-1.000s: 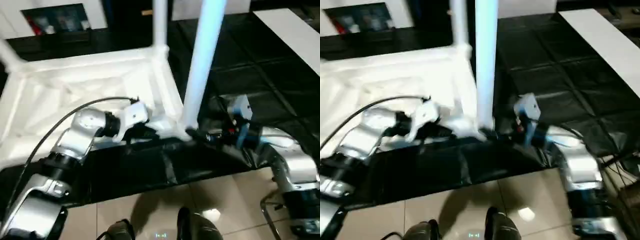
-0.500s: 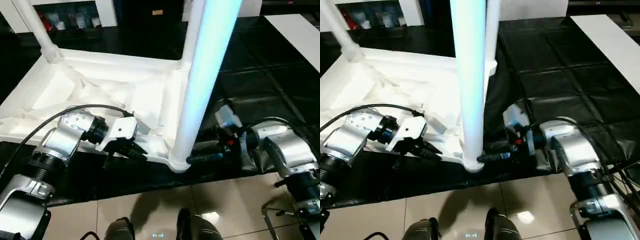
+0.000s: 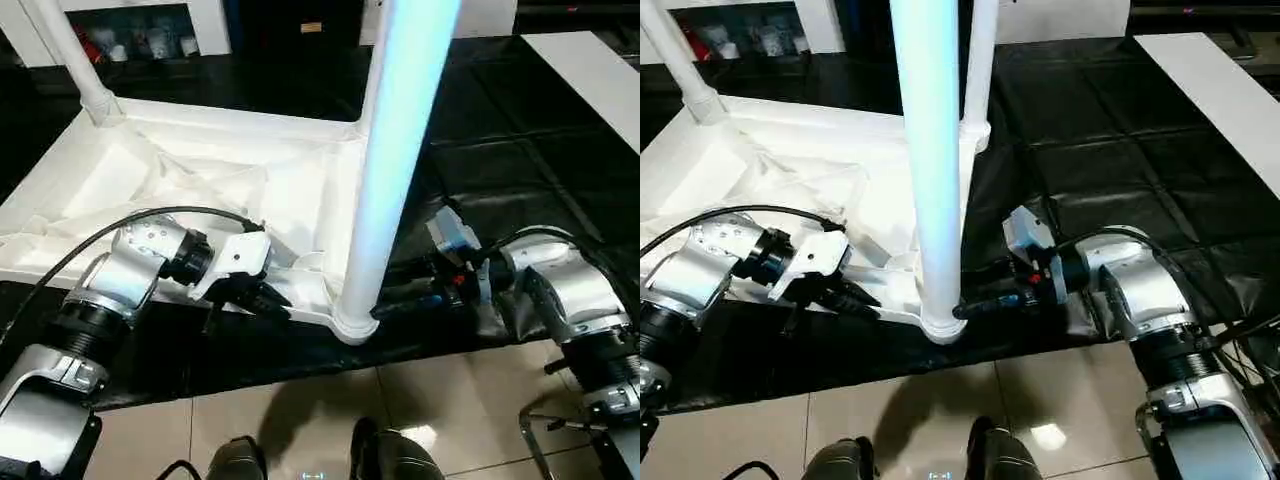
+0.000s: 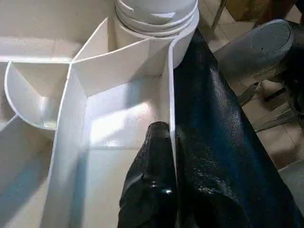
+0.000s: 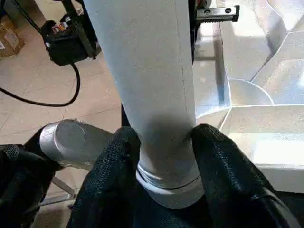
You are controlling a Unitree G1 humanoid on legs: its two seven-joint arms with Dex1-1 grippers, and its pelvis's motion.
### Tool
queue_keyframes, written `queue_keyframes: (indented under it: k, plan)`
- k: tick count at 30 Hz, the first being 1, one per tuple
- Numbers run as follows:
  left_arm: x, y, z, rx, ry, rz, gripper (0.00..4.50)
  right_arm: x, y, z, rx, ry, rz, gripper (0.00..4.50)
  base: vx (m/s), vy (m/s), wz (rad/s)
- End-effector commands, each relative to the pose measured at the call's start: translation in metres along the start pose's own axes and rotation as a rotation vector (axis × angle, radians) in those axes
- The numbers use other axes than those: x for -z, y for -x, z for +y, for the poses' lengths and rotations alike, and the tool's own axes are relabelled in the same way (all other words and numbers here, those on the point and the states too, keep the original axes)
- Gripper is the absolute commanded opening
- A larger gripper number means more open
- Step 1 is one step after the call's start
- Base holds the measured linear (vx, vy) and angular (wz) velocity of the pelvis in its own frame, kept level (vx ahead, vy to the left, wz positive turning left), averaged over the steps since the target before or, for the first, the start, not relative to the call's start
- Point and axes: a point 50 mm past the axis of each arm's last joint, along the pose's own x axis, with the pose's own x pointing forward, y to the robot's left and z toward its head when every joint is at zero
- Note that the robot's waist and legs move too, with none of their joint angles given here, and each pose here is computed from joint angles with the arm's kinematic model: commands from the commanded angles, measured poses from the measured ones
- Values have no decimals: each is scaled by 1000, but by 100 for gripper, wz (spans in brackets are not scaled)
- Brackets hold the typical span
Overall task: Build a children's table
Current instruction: Rotate leg to tighten
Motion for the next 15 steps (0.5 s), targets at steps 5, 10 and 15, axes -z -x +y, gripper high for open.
queue_keyframes:
  k: [5,10,15]
  plan:
    - [-6,-13,-1,83,-46,12,0,-2,-12,0,-63,9,-12,126,0,0,0]
    - [-5,-14,-1,81,-43,9,0,-2,-13,-3,-6,-21,-24,154,0,0,0]
    - [-5,-14,-2,79,-43,8,0,-3,-13,-6,22,-6,-35,199,0,0,0]
